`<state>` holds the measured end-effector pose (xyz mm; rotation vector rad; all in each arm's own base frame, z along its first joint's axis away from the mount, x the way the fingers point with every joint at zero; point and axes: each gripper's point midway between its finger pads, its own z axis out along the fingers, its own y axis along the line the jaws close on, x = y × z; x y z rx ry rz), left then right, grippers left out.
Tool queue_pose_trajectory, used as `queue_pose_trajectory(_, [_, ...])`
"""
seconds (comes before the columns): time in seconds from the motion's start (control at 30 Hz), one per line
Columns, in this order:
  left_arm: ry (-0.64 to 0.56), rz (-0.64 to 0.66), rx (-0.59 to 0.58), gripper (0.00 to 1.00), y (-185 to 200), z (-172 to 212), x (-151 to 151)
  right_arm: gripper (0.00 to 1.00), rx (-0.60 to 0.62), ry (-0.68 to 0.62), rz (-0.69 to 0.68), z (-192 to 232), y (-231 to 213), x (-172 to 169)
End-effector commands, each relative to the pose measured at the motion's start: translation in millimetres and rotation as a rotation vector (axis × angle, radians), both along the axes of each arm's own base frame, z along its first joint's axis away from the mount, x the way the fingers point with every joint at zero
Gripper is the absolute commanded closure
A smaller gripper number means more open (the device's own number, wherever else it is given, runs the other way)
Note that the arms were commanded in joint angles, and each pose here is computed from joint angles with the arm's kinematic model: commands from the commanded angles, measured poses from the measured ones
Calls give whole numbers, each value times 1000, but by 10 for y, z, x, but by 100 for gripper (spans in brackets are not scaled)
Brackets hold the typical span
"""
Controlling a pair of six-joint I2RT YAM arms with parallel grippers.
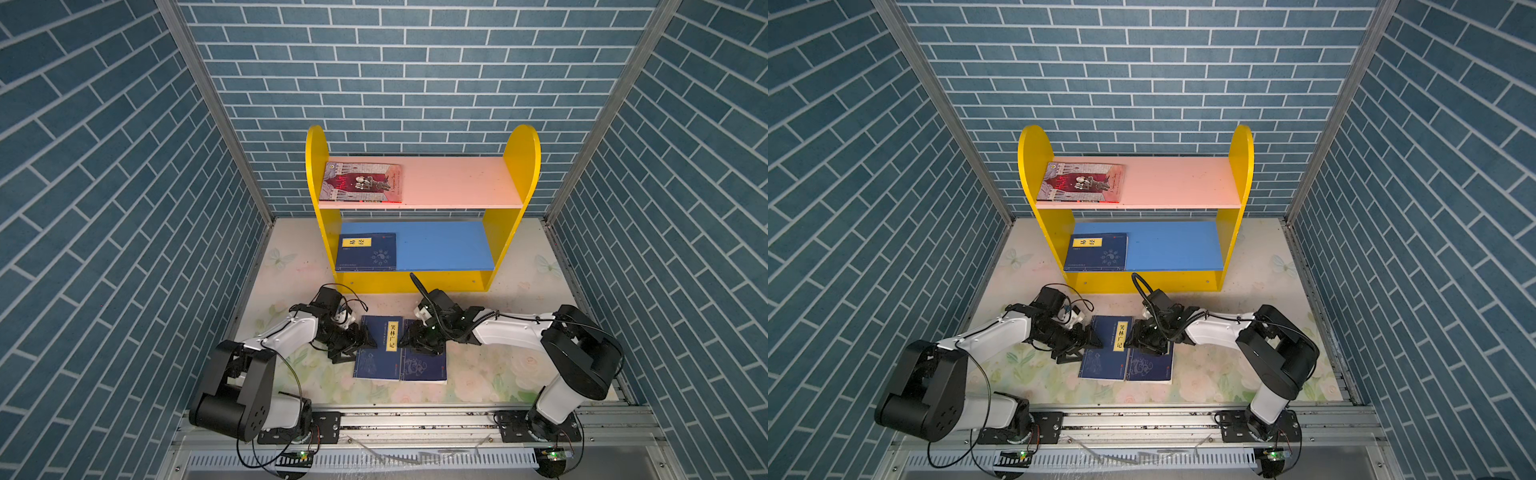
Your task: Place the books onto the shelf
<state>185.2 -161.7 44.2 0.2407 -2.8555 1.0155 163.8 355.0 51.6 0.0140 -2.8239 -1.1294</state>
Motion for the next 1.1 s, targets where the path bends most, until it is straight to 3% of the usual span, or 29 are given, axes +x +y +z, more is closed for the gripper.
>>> queue_pose_trajectory(0.0, [-37, -3, -60, 20, -94, 138, 53, 46, 19, 1, 28, 58, 94, -2])
queue_pose_trajectory(0.3, [-40, 4, -111, 23, -166, 197, 73, 47, 13, 25, 61, -42, 175, 1])
queue_pose_trajectory(0.5, [-46, -23, -29, 18, -69, 168, 70, 47, -85, 18, 78, -149, 61, -7])
queue_pose_trajectory(1.07, [11, -41, -130, 18, -288, 101, -6, 49, -5, 59, 87, -324, 124, -103])
